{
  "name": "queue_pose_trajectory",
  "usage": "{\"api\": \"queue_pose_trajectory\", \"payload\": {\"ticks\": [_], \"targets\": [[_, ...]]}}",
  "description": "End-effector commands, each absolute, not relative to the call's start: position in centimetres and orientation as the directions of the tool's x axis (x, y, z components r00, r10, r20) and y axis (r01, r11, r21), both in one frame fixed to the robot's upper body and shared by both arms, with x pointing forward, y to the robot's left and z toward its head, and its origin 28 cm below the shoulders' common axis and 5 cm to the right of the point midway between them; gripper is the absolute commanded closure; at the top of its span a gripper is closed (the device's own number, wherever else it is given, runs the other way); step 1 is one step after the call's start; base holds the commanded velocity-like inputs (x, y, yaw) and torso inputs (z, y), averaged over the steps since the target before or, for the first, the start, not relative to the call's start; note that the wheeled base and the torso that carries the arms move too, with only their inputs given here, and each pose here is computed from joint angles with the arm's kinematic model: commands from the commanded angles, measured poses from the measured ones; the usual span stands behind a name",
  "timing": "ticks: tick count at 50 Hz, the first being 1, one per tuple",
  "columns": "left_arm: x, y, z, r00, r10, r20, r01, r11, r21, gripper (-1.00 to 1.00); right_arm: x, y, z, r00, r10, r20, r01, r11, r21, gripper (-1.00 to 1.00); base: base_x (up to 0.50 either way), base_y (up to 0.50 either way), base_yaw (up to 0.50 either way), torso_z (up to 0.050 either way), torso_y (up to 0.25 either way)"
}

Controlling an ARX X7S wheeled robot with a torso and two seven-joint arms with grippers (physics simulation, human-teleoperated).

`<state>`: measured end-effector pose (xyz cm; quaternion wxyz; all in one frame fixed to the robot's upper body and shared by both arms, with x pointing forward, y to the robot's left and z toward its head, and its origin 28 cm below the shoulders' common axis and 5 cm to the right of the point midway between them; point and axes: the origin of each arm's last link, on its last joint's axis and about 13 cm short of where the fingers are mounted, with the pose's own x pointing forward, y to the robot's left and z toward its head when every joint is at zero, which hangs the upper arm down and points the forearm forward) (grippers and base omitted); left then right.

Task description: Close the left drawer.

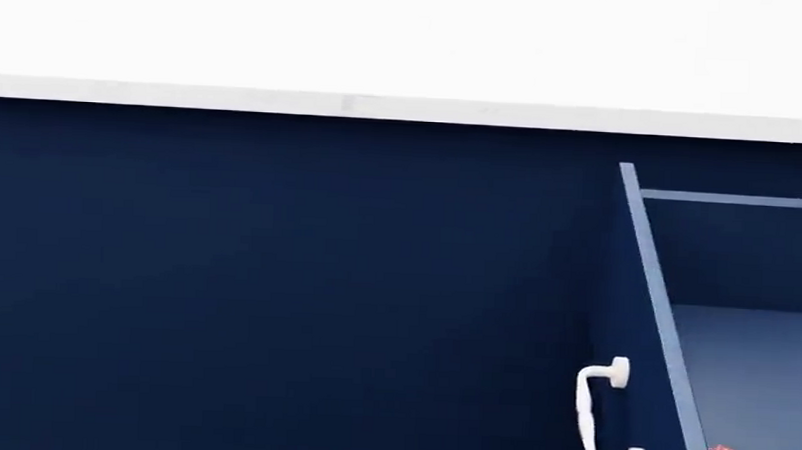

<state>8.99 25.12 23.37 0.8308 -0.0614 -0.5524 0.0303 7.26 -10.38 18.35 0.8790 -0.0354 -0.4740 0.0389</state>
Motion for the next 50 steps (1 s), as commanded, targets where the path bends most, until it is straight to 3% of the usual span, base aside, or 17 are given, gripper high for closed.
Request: {"api": "queue_pose_trajectory", "payload": {"ticks": [1, 50], "targets": [[8.98, 25.11, 23.35, 0.388, 0.117, 0.914, 0.018, 0.991, -0.135, -1.00, 7.27, -10.39, 18.37, 0.546, 0.103, 0.831, -0.035, 0.994, -0.100, -1.00, 0.49, 0.01, 0.00, 0.000, 0.000], [9.00, 25.09, 23.35, 0.387, 0.115, 0.915, 0.020, 0.991, -0.132, -1.00, 7.29, -10.46, 18.42, 0.541, 0.104, 0.835, -0.043, 0.995, -0.095, -1.00, 0.41, 0.01, 0.00, 0.000, 0.000]]}}
